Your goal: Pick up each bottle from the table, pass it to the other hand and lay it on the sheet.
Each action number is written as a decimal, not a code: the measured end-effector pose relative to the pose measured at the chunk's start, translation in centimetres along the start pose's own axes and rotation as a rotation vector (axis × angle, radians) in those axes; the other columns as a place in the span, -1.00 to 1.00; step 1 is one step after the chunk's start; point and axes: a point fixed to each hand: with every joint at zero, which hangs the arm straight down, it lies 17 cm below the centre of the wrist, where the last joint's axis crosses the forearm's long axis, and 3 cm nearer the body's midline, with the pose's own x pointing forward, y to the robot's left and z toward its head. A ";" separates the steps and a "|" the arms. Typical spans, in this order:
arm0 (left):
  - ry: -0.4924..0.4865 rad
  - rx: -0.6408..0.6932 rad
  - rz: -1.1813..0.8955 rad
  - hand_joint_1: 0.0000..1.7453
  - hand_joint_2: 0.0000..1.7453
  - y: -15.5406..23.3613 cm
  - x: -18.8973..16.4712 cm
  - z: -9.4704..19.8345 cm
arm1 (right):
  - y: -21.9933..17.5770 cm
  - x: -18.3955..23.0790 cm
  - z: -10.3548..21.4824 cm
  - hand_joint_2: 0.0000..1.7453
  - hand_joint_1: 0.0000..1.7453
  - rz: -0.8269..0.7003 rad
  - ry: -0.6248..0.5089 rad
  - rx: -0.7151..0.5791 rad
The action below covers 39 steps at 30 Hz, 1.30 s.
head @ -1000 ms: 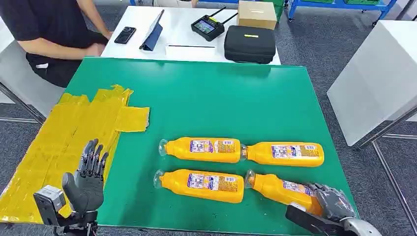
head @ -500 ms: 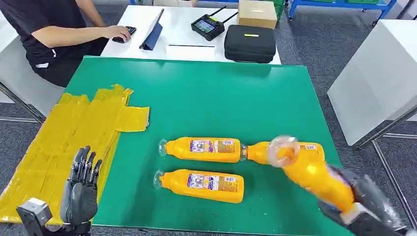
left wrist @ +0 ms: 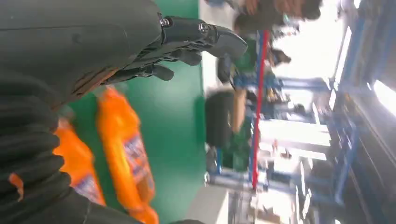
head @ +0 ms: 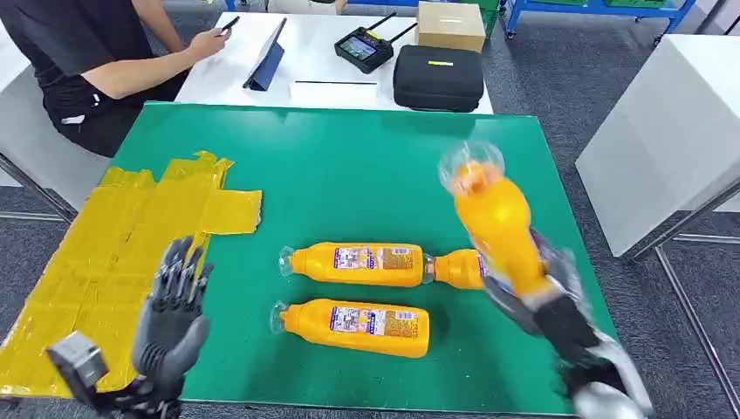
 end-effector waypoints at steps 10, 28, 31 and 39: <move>-0.022 -0.055 0.091 -1.00 1.00 -4.3 0.6 -4.3 | 13.6 6.9 -6.6 1.00 1.00 -0.179 -0.027 0.142; 0.002 -0.066 0.136 -1.00 1.00 -6.4 0.5 -6.0 | 21.7 12.6 -6.0 1.00 1.00 -0.098 -0.083 0.296; 0.009 -0.066 0.135 -1.00 1.00 -6.4 0.5 -6.1 | 23.3 12.9 -5.1 1.00 1.00 -0.009 -0.097 0.339; 0.000 0.011 0.113 -1.00 1.00 -4.1 1.6 -5.3 | 29.5 15.2 -0.7 1.00 1.00 0.105 -0.171 0.502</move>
